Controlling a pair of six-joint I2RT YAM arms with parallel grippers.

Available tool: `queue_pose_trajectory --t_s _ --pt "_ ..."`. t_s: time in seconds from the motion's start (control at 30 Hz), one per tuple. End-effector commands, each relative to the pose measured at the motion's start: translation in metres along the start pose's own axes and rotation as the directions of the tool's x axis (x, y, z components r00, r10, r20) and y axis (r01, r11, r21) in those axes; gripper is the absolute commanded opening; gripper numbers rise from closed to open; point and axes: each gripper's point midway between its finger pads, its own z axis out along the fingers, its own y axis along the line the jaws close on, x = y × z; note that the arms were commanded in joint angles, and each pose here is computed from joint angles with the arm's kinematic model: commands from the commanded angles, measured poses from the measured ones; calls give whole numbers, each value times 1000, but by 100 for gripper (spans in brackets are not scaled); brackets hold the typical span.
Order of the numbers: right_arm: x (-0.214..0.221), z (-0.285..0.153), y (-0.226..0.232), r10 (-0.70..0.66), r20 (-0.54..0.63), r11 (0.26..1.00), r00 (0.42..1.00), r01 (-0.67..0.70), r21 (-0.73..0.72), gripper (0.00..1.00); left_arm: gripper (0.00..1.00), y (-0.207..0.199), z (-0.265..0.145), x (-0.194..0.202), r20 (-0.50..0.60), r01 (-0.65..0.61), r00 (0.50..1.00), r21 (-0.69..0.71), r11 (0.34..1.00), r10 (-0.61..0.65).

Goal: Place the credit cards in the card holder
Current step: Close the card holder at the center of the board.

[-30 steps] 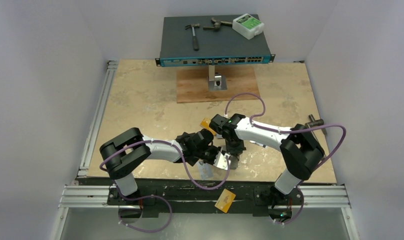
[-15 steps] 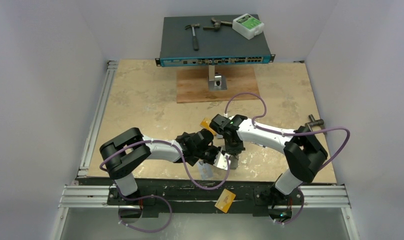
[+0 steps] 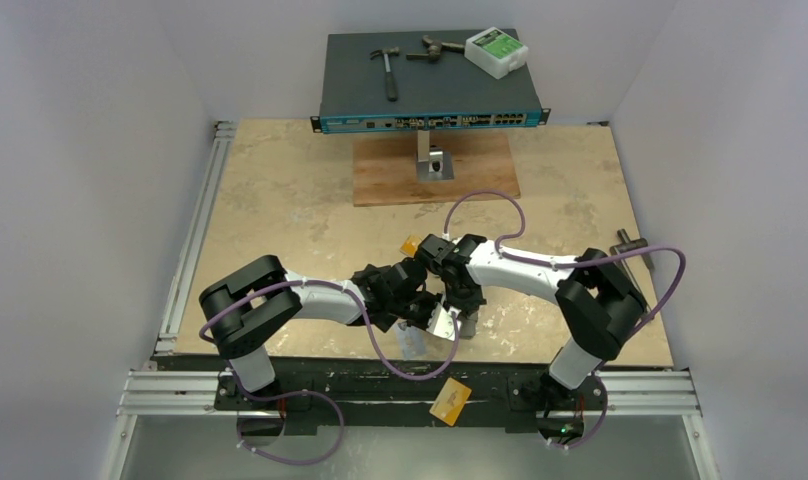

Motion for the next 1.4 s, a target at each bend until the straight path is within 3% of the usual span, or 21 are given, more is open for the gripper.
queue_pose_trajectory --t_s 0.0,0.67,0.77,0.97,1.37 --pt "-5 3 12 13 17 1000 1000 -13 -25 0 19 -44 1 16 -39 61 998 140 988 -56" --pt "-15 -9 29 42 49 991 998 -36 -128 0 19 -46 1 16 -38 60 998 150 987 -55" --pt "-11 -7 27 51 42 991 998 -45 -126 11 19 -46 1 16 -38 59 998 150 987 -53" --pt "-8 -9 27 81 38 987 996 -75 -144 19 19 -47 0 17 -39 58 998 153 987 -53" --pt "-12 -15 31 103 51 980 993 -92 -177 21 19 -47 0 16 -38 58 998 156 986 -53"
